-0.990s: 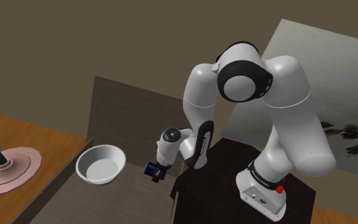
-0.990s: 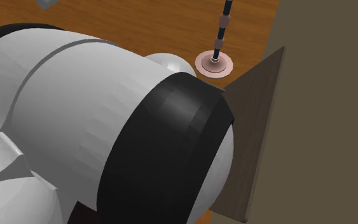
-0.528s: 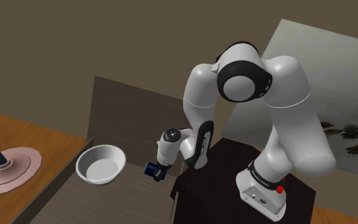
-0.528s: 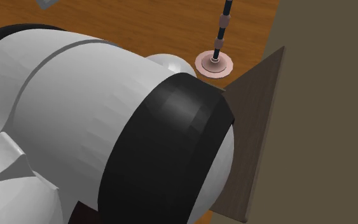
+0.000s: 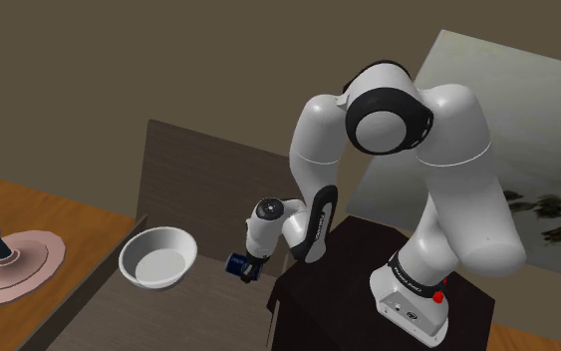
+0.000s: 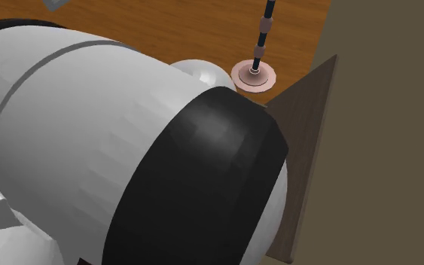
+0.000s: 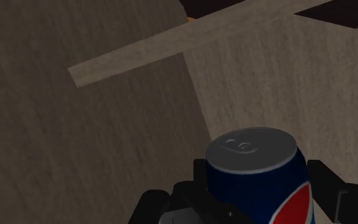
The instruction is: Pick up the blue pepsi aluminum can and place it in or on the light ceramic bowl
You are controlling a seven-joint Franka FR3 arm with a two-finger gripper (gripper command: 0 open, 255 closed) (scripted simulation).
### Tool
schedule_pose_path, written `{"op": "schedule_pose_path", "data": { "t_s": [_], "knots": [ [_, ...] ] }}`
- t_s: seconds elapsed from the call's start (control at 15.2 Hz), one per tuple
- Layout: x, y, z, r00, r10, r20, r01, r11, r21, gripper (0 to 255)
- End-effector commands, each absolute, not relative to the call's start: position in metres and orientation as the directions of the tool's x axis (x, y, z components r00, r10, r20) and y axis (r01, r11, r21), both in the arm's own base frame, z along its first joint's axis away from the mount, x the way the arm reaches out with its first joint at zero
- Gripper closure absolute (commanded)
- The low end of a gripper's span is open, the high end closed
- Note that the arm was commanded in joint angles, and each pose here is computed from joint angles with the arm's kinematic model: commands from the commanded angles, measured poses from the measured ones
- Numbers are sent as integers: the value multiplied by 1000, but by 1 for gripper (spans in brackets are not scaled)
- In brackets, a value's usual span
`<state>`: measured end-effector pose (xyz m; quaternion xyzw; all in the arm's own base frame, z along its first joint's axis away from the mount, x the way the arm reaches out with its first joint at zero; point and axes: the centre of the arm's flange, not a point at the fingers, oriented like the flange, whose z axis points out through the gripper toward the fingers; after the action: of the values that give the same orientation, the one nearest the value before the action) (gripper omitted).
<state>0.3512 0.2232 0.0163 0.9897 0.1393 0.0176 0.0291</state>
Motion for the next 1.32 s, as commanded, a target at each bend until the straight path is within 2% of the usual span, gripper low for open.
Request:
{"op": "schedule_pose_path", "data": {
  "t_s": [0.0,1.25],
  "knots": [
    [351,222,27,961,274,27,272,-960,64,255],
    [351,222,127,961,274,27,272,-960,64,255]
  ]
}}
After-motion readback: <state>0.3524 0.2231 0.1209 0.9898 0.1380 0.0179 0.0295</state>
